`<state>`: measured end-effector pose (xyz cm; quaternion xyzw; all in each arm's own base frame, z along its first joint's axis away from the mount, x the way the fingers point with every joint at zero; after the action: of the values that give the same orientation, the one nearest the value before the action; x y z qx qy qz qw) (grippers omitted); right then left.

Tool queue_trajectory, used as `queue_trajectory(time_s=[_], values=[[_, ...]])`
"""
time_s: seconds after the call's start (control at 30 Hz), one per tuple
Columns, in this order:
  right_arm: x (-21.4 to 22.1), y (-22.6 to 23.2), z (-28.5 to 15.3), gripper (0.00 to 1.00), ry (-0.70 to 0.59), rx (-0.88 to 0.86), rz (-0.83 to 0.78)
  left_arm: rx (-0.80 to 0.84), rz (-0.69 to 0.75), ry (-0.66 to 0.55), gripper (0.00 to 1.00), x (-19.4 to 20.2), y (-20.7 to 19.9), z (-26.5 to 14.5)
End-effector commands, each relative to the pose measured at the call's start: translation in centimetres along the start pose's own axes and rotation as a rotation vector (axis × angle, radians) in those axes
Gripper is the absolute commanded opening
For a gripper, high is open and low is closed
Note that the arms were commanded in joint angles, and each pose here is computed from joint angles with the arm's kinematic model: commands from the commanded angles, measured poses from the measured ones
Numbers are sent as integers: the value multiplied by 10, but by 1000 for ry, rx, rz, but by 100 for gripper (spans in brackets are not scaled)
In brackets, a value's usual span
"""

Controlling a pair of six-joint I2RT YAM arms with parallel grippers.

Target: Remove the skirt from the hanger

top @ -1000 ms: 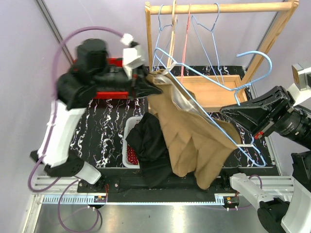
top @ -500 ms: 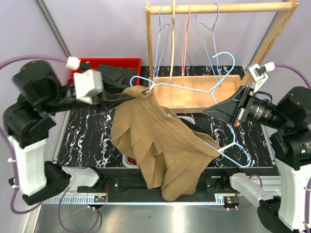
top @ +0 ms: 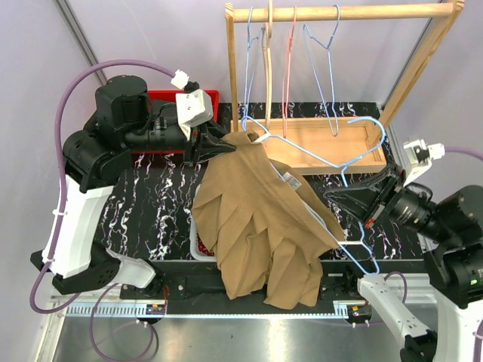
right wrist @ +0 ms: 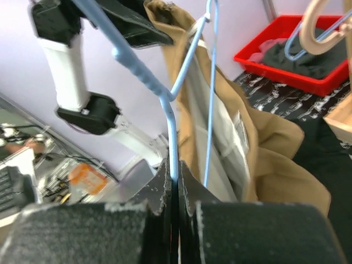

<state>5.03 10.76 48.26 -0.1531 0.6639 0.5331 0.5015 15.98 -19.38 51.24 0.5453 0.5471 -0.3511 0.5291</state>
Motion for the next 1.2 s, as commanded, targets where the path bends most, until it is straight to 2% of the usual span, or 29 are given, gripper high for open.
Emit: queue_trajectory(time_s=[0.0,0.2,0.4,0.53,0.67,0.73,0.77,0.8,0.83,1.03,1.07,1.1,1.13,1.17], values=[[1,-18,4,0,-89,32,-127,-27,84,-110,26,-27,-5,-15],[9,-22,0,0,-77,41,-174,-31,78,-110,27,-27,-3,-14],[26,-4,-11,0,54,-80,-162,-43,78,-105,27,-26,-4,-16],[45,14,-32,0,48,-136,-193,-54,75,-95,29,-24,-5,-19],[40,36,-45,0,26,-178,-257,-66,47,-74,36,-17,-6,-19],[31,42,-42,0,31,-208,-264,-45,20,-57,44,-8,-7,-14],[26,49,-43,0,21,-224,-277,-23,-2,-56,52,-6,-9,-12],[21,49,-40,0,28,-236,-259,-1,-27,-40,66,2,-9,-6],[16,53,-39,0,18,-255,-276,15,-42,-41,71,4,-10,-4],[-4,67,-35,0,-23,-288,-301,224,-161,-41,73,28,-28,12],[-9,72,-37,0,-37,-294,-319,297,-180,-52,73,31,-35,13],[-13,71,-34,0,-33,-290,-312,355,-217,-41,77,44,-39,19],[-15,72,-33,0,-36,-291,-315,402,-222,-50,87,48,-45,18],[-20,77,-35,0,-47,-297,-333,484,-246,-69,88,50,-52,18]])
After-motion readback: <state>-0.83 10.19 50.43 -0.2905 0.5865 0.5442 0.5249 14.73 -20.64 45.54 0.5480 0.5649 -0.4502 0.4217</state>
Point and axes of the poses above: each gripper's point midway between its finger pads, its own z axis out along the fingers, its own y axis along the line the jaws close on, x = y × z, the point moved 7 cm from there along -z, back along the fingers, and after that the axes turned 2 degrees about z, right-handed, at the moved point
